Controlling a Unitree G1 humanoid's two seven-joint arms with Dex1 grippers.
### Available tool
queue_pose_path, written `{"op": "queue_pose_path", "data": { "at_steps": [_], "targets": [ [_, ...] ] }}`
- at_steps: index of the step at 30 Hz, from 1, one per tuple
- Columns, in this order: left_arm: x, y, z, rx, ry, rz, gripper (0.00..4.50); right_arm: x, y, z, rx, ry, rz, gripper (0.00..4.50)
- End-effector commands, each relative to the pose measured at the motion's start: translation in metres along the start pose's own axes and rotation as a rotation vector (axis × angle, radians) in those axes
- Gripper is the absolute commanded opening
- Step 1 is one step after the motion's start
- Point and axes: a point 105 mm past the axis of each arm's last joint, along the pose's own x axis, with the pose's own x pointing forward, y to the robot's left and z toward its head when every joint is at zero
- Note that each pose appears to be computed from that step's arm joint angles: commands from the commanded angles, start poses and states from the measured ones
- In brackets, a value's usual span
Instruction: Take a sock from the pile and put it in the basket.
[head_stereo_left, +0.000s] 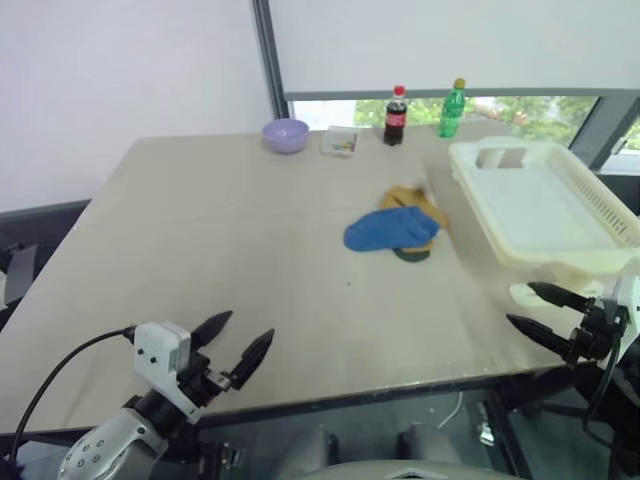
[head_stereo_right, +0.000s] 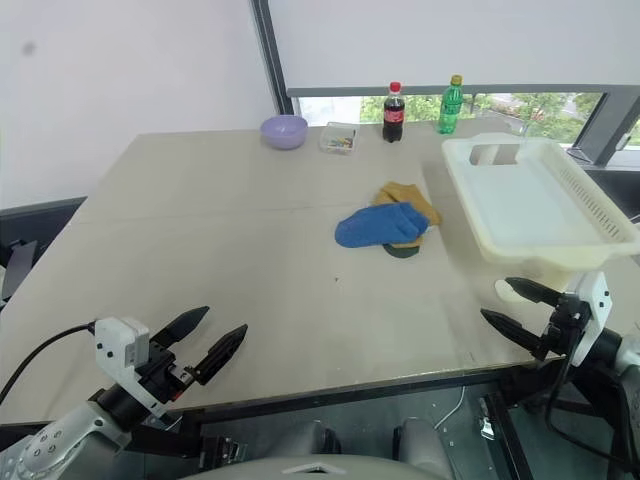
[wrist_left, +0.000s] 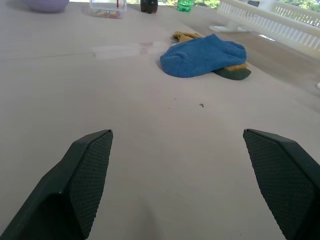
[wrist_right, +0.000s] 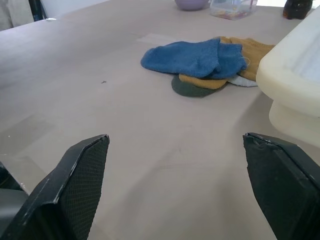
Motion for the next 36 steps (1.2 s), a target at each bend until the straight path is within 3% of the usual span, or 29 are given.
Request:
{"op": "queue_pose_path", "data": {
  "at_steps": [1,36],
  "targets": [
    [-0.001,-0.006,0.014,0.042,-0.058,-0.010,4.50,0.005,0.003,0.006,-0.027,-0.022,0.025,4.40],
    [0.006,-0.009,0.019,0.078,-0.095,-0.033,4.50,0.019,0.015,0.011,-0.013,-0.052,0.072,4.40]
  ]
}}
